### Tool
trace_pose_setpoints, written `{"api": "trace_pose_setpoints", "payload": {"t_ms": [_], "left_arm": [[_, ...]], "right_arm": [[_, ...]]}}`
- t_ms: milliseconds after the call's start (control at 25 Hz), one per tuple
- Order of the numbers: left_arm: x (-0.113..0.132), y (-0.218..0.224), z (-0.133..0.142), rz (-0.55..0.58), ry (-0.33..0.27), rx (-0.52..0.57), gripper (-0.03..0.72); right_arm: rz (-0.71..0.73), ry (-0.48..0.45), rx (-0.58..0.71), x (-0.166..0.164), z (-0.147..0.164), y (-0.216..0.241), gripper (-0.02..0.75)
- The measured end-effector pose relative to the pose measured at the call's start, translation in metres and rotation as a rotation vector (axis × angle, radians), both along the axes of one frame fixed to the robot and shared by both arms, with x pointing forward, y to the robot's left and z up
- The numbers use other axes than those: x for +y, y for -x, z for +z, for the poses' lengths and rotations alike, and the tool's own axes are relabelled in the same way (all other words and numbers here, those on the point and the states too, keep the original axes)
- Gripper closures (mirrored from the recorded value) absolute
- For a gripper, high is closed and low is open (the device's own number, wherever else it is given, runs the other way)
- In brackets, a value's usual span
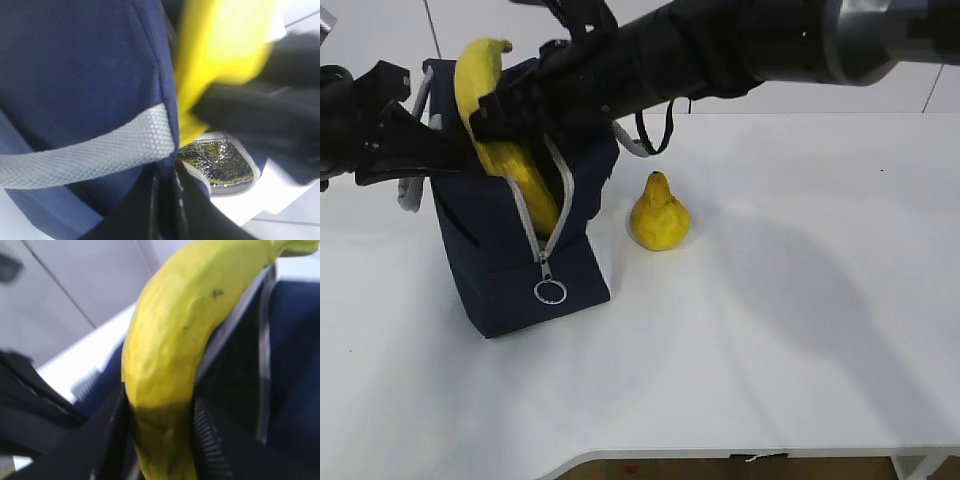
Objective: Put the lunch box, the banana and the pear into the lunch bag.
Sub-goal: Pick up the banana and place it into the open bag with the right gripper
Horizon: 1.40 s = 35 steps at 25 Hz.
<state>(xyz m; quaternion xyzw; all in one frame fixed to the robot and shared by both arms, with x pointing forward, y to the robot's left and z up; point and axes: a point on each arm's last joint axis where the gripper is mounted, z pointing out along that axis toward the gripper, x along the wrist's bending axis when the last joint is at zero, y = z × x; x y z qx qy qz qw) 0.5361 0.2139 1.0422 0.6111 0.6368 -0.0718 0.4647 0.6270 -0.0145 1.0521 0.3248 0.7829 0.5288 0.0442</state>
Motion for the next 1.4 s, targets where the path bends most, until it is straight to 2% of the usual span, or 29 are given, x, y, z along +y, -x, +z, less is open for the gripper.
{"api": "trace_pose_setpoints", "payload": {"t_ms": [280, 480, 800, 960, 1160, 1240, 1400], "left_arm": [[-0.001, 0.000, 0.001, 0.006, 0.017, 0.003, 0.690], [-0.002, 0.000, 0.002, 0.005, 0.035, 0.008, 0.690], [-0.002, 0.001, 0.002, -0.004, 0.039, 0.011, 0.690], [-0.003, 0.002, 0.002, -0.016, 0.044, 0.017, 0.690], [-0.003, 0.002, 0.002, -0.017, 0.044, 0.017, 0.690], [-0.003, 0.002, 0.002, -0.018, 0.045, 0.018, 0.690], [-0.003, 0.002, 0.002, -0.024, 0.046, 0.019, 0.690]], "right_arm": [[0.089, 0.130, 0.074, 0.003, -0.036, 0.000, 0.446], [0.157, 0.266, 0.089, 0.000, -0.053, 0.002, 0.446], [0.334, 0.330, 0.124, 0.000, -0.043, 0.013, 0.447], [0.430, 0.358, 0.081, 0.001, -0.034, 0.016, 0.450], [0.451, 0.368, 0.033, 0.002, -0.025, 0.014, 0.445], [0.453, 0.376, 0.023, 0.002, -0.024, 0.013, 0.394], [0.435, 0.401, -0.014, 0.001, -0.024, 0.010, 0.200]]}}
